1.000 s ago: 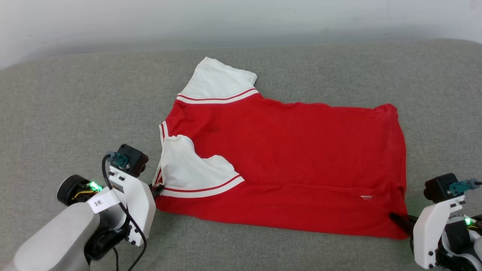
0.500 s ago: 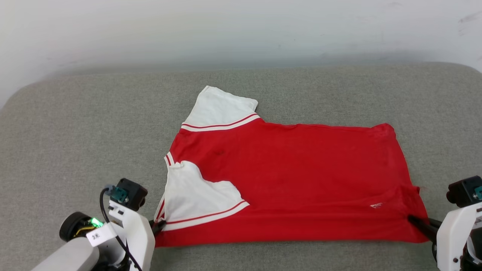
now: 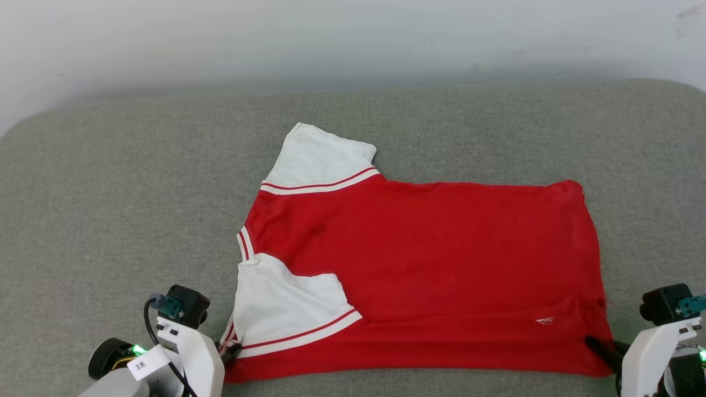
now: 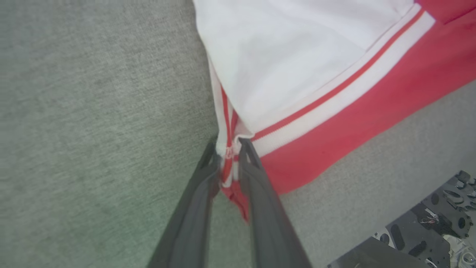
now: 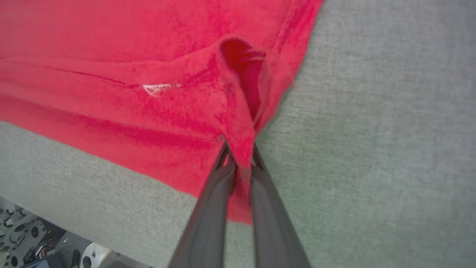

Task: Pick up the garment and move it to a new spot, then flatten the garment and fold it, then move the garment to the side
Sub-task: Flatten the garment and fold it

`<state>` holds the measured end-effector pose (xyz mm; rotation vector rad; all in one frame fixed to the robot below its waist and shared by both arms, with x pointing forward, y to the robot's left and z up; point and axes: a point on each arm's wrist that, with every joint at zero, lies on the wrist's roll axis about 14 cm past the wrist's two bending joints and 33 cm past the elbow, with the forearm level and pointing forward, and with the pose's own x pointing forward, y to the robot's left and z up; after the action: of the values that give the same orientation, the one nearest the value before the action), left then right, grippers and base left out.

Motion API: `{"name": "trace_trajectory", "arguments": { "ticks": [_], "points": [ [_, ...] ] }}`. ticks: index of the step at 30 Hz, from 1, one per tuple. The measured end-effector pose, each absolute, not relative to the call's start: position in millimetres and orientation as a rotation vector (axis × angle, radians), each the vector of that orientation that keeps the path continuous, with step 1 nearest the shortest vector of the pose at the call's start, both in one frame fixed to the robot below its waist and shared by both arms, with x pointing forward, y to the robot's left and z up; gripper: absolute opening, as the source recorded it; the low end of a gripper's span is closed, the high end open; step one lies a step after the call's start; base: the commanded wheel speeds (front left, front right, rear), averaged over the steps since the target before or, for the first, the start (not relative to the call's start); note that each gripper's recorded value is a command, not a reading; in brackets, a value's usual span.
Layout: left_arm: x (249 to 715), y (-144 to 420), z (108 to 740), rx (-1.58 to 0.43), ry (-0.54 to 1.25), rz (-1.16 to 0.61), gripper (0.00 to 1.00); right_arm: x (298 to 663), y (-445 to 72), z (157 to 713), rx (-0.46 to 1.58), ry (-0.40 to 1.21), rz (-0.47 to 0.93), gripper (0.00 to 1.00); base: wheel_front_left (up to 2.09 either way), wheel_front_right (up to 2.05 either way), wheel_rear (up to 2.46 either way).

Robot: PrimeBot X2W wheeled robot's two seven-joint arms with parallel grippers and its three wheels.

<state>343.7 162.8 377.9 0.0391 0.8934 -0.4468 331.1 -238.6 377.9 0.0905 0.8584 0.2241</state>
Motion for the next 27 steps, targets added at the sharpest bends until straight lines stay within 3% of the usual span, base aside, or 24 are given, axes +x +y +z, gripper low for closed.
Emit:
{"name": "trace_trajectory", "arguments": {
  "ticks": [7, 17, 27],
  "points": [
    [366.1, 167.7, 409.3, 0.052, 0.727, -0.415, 1.00, 351.8, -243.2, 416.9, 0.084, 0.624, 0.199, 1.00, 0.00, 0.00, 0.00],
    [449.0, 156.5, 521.6, 0.110, 0.323, -0.404, 1.00, 374.6, -255.4, 515.3, 0.031, 0.144, 0.103, 1.00, 0.00, 0.00, 0.00],
    [522.9, 118.6, 577.9, 0.157, 0.202, -0.484, 1.00, 375.2, -236.7, 548.1, 0.040, 0.005, 0.062, 1.00, 0.00, 0.00, 0.00]
  ]
}}
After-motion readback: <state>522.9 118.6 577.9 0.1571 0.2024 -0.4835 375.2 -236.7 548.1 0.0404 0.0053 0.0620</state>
